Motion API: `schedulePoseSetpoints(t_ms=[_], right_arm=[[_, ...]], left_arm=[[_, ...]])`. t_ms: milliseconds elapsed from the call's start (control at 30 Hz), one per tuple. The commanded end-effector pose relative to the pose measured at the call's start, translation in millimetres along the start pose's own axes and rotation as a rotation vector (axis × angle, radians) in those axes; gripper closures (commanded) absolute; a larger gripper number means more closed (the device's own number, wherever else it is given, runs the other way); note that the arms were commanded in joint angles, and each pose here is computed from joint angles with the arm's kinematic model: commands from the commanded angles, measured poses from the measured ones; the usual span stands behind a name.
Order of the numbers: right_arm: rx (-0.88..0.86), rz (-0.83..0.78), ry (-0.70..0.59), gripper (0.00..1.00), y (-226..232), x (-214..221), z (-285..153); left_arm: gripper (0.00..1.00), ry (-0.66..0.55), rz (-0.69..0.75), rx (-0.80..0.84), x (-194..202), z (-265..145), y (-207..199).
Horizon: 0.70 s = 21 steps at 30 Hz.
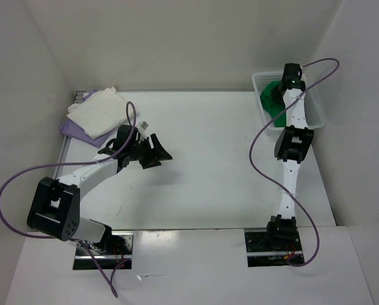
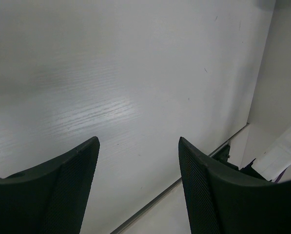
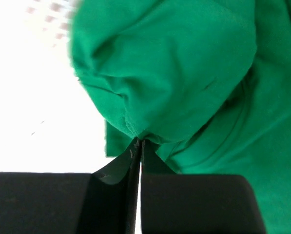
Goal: Fold and stack the t-shirts
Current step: Grab crumpled tshirt from bin with the right arm, then move the tshirt to the center of the board
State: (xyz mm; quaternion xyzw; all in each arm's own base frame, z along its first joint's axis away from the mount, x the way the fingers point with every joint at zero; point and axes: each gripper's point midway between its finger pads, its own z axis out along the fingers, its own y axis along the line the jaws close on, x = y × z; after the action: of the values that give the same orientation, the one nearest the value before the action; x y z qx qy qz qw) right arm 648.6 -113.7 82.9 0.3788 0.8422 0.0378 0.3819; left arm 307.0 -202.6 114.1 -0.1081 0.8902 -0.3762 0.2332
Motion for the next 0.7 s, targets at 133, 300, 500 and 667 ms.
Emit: schedulePoseSetpoints(t_ms=[133, 300, 500, 667], right_arm=[[-0.332, 0.001, -0.269, 1.0, 94, -119, -210], [-0.634, -0.076, -0.405, 1.0, 159, -129, -368], [-1.286, -0.151, -0.452, 1.0, 198, -91, -629], [-1.714, -0.236, -0.368, 1.0, 202, -48, -754]], left_arm=[[0.27, -0.11, -0.068, 0.146, -56, -5, -46], [0.27, -0.17, -0.059, 0.217, -94, -10, -80], [0.27, -0.289, -0.152, 0.173, -120, -31, -59], [0.27, -0.365, -0.234, 0.125, -134, -55, -22]])
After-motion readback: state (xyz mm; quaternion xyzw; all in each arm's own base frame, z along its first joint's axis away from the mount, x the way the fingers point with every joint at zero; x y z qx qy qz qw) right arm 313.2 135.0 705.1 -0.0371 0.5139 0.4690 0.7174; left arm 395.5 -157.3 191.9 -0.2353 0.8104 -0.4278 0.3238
